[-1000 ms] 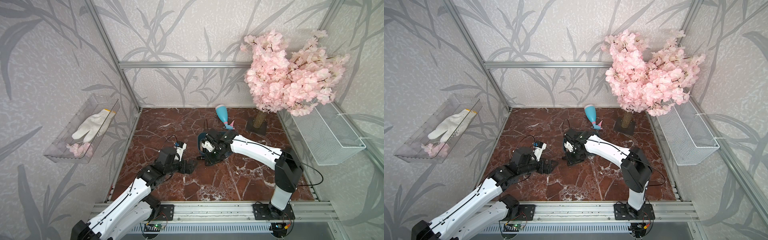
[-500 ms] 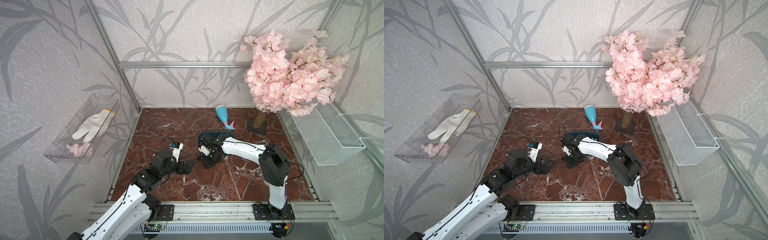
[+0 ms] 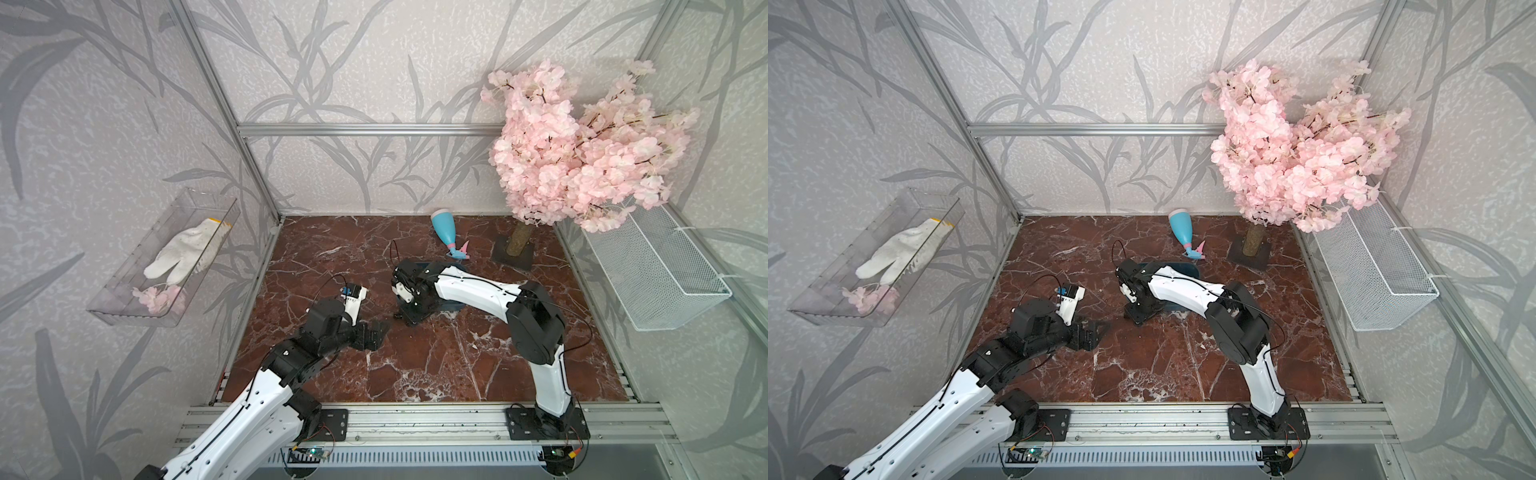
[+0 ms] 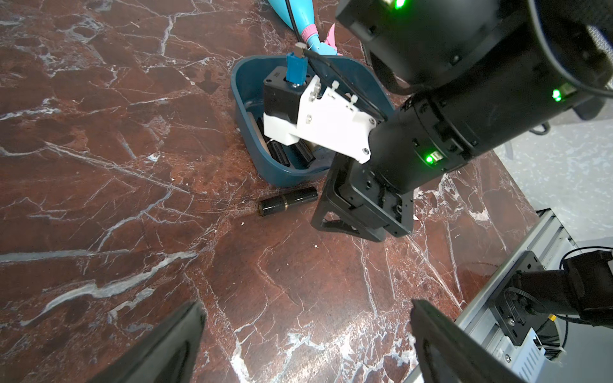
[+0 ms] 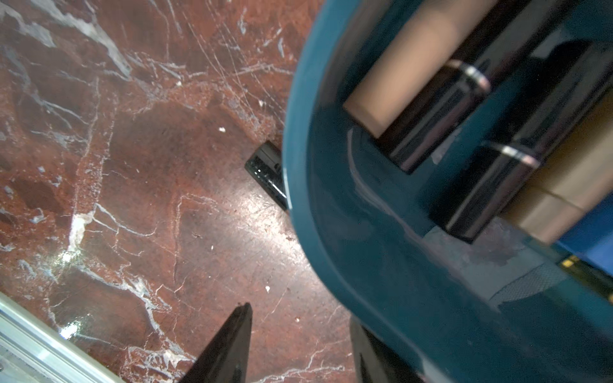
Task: Put the lipstick into the storage box
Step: Pick up the lipstick at the center of the board.
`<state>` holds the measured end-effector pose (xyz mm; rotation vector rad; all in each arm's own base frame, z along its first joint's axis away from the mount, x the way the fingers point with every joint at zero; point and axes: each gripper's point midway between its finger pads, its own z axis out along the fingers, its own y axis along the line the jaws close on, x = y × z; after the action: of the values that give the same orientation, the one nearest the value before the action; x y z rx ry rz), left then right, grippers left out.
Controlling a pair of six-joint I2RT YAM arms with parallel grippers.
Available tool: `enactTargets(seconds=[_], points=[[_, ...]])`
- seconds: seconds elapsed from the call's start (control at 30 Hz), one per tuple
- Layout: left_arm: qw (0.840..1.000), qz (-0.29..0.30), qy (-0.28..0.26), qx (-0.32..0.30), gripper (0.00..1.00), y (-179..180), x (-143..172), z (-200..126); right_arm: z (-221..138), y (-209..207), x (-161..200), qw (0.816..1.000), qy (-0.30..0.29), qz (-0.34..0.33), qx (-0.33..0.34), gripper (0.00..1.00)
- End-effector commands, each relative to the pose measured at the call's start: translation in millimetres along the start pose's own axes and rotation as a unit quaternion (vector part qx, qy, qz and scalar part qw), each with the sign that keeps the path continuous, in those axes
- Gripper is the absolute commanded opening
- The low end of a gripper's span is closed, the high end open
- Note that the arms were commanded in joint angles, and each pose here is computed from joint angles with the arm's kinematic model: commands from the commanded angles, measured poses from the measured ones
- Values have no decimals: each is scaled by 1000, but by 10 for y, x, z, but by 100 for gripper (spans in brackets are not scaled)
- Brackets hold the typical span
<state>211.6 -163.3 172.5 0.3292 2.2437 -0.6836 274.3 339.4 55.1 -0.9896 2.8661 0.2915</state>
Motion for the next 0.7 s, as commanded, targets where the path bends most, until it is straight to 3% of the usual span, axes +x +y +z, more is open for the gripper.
enactTargets(seconds=[0.0,0.27,0.4,0.67], points=[[1000,10,0,-8,100,33,-12,6,61,-66,-27,1000,12,-4,10,53],[1000,11,5,-10,100,46,5,-3,143,58,-107,999,16,-21,-27,54],[1000,8,4,-12,100,62,17,-19,167,119,-128,998,18,-39,-45,61],[1000,2,1,-16,100,78,23,-37,260,95,-98,997,38,-61,-41,61]])
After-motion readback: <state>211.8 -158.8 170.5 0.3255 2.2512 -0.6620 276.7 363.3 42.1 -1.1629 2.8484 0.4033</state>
